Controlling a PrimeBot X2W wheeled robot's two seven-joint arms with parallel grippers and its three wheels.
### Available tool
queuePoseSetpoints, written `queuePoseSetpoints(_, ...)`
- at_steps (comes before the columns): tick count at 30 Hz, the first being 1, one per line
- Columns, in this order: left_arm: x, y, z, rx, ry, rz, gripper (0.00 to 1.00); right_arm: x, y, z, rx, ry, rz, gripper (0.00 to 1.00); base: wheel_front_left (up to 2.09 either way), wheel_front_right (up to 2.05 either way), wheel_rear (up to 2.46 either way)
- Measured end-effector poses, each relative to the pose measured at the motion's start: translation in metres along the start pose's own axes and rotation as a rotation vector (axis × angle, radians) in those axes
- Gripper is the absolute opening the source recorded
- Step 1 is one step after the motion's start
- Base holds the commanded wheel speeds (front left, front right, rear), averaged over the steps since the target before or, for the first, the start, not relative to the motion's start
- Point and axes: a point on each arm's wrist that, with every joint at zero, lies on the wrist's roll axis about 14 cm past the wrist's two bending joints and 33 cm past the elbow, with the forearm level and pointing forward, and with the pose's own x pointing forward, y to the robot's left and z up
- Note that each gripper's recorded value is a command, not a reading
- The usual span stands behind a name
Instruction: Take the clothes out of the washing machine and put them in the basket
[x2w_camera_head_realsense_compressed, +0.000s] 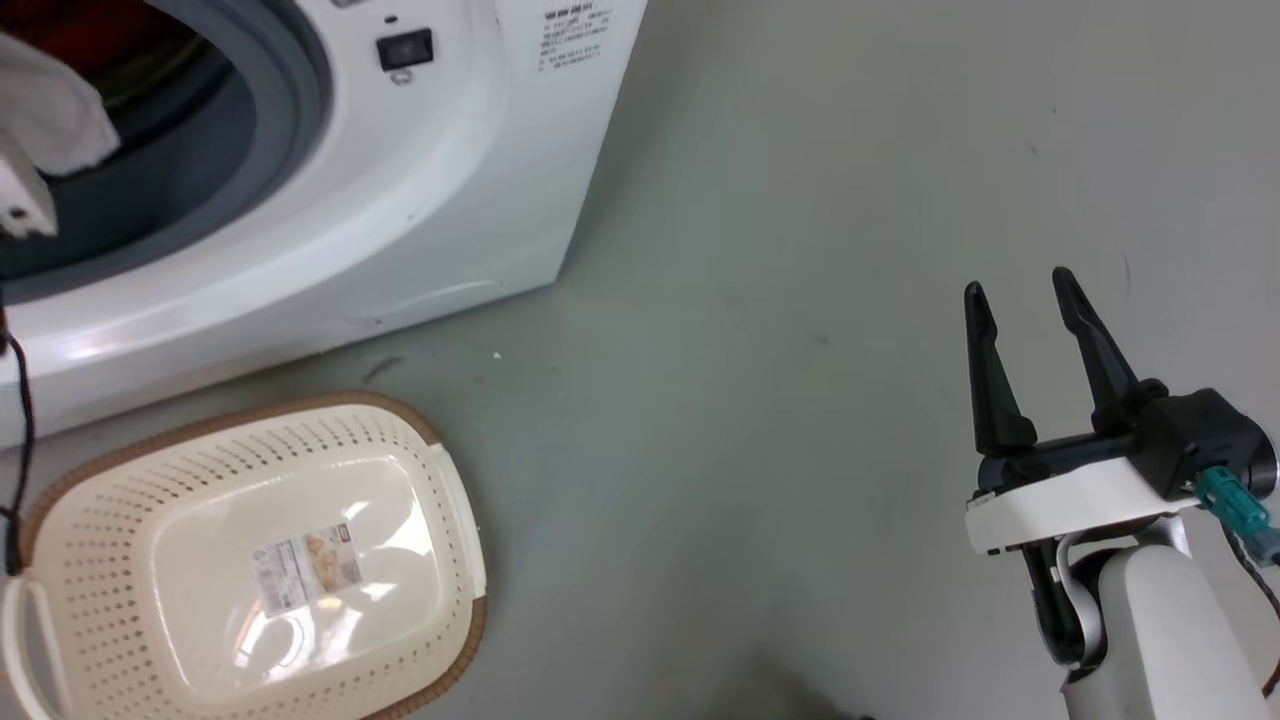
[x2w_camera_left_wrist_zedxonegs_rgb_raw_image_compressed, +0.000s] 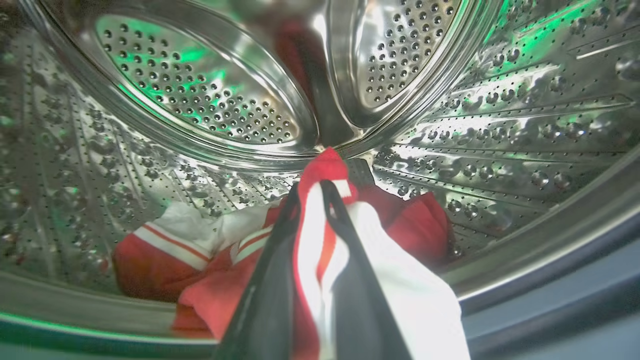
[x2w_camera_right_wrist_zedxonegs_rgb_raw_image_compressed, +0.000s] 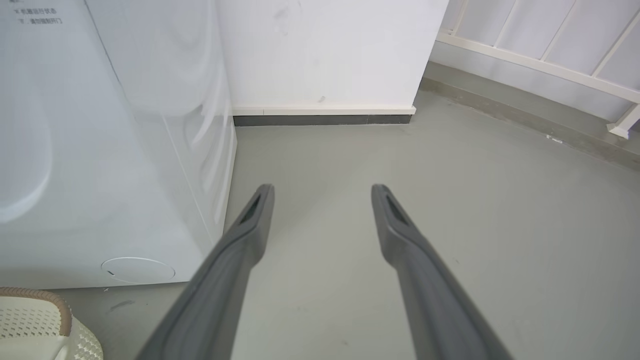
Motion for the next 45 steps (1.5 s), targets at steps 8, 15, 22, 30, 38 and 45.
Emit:
queuePoseSetpoints(8,-0.050,0.001,0.031,-0.026,-0.041,0.002,0.00,-0.017,0.005,0.027,0.001,-0.077,0.020,1.00,0.00,0.00,0.00)
queuePoseSetpoints(15,-0.100,0.005,0.077,-0.043,-0.160,0.015,0.00,-0.029,0.015,0.047,0.011,-0.129,0.050,1.00,0.00,0.00,0.00)
queuePoseSetpoints(22,-0.158,0.013,0.097,-0.063,-0.228,0.040,0.00,-0.041,0.026,0.063,0.023,-0.163,0.086,1.00,0.00,0.00,0.00)
queuePoseSetpoints(30,-0.224,0.016,0.083,-0.076,-0.218,0.077,0.00,-0.053,0.042,0.072,0.026,-0.178,0.136,1.00,0.00,0.00,0.00)
queuePoseSetpoints(38,-0.286,0.002,0.030,-0.169,-0.088,0.114,0.00,-0.060,0.055,0.081,0.005,-0.189,0.176,1.00,0.00,0.00,0.00)
queuePoseSetpoints(45,-0.325,-0.017,-0.027,-0.256,0.081,0.124,0.00,-0.058,0.069,0.085,0.000,-0.190,0.217,1.00,0.00,0.00,0.00)
